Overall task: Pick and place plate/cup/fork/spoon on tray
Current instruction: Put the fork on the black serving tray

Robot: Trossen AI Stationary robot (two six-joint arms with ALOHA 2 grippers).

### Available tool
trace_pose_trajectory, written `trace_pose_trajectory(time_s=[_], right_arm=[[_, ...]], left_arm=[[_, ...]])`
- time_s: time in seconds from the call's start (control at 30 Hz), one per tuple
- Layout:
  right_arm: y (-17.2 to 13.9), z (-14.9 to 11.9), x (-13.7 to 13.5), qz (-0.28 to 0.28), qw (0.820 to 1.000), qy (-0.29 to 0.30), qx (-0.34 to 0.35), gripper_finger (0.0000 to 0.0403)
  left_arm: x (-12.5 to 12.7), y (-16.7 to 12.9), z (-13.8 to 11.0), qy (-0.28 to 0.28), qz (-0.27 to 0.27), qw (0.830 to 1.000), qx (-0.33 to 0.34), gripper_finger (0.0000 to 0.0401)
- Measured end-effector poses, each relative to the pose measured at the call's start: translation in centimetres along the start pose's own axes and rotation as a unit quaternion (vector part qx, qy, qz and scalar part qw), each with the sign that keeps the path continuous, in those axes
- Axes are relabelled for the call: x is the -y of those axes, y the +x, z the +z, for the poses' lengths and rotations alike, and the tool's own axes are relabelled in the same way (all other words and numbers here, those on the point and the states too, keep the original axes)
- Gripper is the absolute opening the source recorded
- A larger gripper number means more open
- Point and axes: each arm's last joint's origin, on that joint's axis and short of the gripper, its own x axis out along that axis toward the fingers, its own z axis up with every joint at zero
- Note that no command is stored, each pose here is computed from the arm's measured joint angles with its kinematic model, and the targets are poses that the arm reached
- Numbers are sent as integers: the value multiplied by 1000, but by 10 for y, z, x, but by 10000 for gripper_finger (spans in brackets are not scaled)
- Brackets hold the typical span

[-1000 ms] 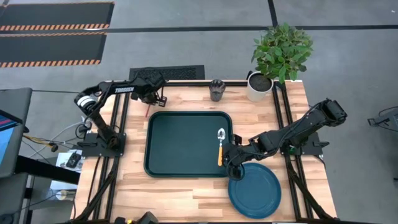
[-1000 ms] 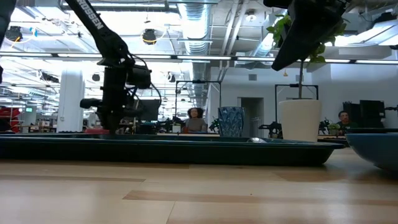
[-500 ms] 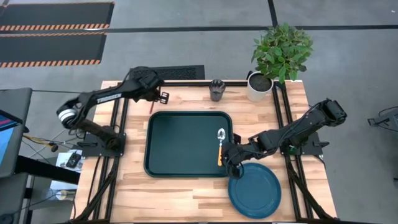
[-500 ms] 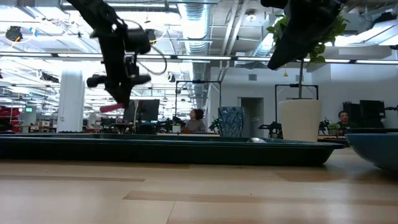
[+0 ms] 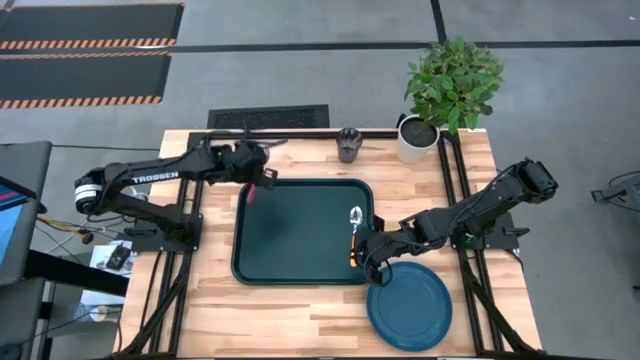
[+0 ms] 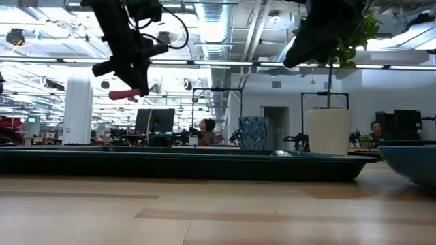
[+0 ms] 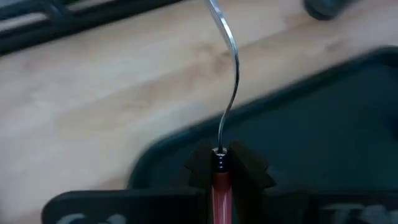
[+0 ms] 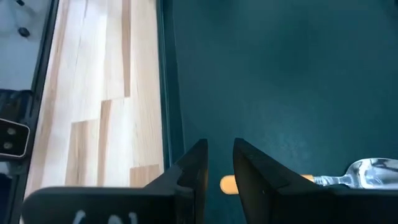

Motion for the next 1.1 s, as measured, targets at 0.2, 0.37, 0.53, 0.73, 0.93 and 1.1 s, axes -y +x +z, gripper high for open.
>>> trace_pose_trajectory(time_s=[0.2,0.37,0.53,0.73,0.93,1.1], right_arm=[[0,-1,0,-2,1000,31,-3,102],[-1,-4,-2,0,999,51,-13,102],[-1,-7,-2,-6,998,64,-27,102],[-2,-11,-4,-6,997,70,-38,102],[-6,-26,-11,-12,993,74,-94,102],[-13,-43,-20,-29,987,70,-140,102]], left_arm=[[26,-10,-32,-42,-8,999,13,21],[44,-23,-58,-98,-29,993,52,21],[65,-16,-79,-115,-40,991,56,19],[94,14,-96,-120,-35,992,23,19],[132,38,-97,-113,-19,993,2,19],[171,56,-86,-89,-21,996,-11,19]])
